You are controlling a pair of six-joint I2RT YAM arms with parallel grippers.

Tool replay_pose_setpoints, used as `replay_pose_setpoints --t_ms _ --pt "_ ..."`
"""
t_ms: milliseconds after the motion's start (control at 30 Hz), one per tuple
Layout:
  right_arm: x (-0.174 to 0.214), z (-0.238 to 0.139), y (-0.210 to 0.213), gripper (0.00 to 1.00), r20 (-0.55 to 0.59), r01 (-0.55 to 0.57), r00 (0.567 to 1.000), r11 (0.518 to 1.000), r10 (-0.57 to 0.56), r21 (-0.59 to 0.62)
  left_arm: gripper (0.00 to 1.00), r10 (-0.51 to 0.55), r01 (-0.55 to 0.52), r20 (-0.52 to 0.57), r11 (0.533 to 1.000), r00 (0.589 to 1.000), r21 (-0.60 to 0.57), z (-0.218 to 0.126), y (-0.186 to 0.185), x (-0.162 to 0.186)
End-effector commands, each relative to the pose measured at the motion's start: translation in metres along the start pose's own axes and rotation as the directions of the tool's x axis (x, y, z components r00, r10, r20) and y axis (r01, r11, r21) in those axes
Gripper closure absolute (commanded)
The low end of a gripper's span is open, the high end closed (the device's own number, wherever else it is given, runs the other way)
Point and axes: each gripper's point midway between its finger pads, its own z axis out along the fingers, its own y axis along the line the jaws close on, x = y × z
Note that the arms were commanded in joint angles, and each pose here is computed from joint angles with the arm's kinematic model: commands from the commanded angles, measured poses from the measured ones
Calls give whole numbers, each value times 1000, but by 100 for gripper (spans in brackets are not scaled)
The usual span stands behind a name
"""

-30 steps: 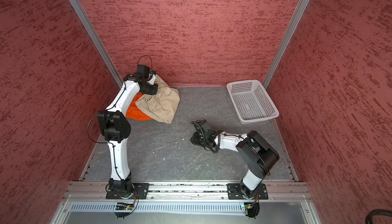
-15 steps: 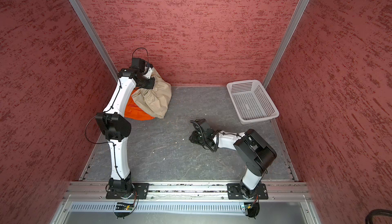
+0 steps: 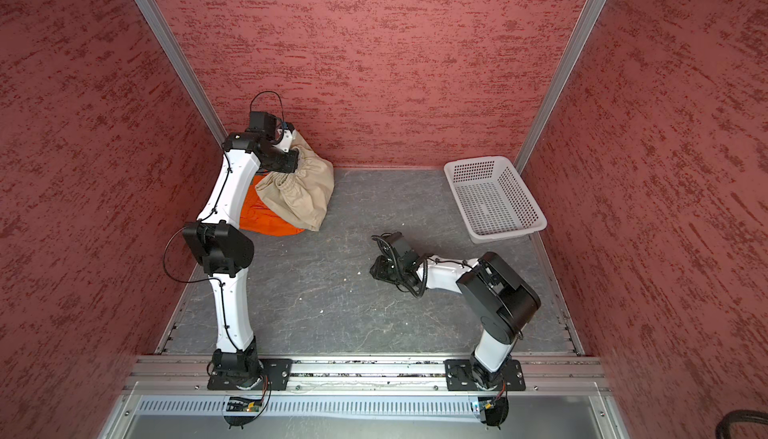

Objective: Fold and stack the shorts
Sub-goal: 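Carry the beige shorts onto the orange shorts with the left gripper while the right retracts, then lower the beige shorts onto the orange shorts and open the left gripper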

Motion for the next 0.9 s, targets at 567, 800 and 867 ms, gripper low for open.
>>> replay_pose_setpoints --t_ms 567,800,867 --pt "-18 -16 18 51 53 23 998 1000 -21 -20 96 -111 110 72 994 991 15 -19 49 -10" --pt "-19 -18 21 49 54 27 998 999 -25 -23 88 -185 185 9 983 983 -8 16 87 12" --pt "-20 -20 22 48 58 32 998 999 -31 -23 79 -204 204 -8 978 979 -34 27 101 20"
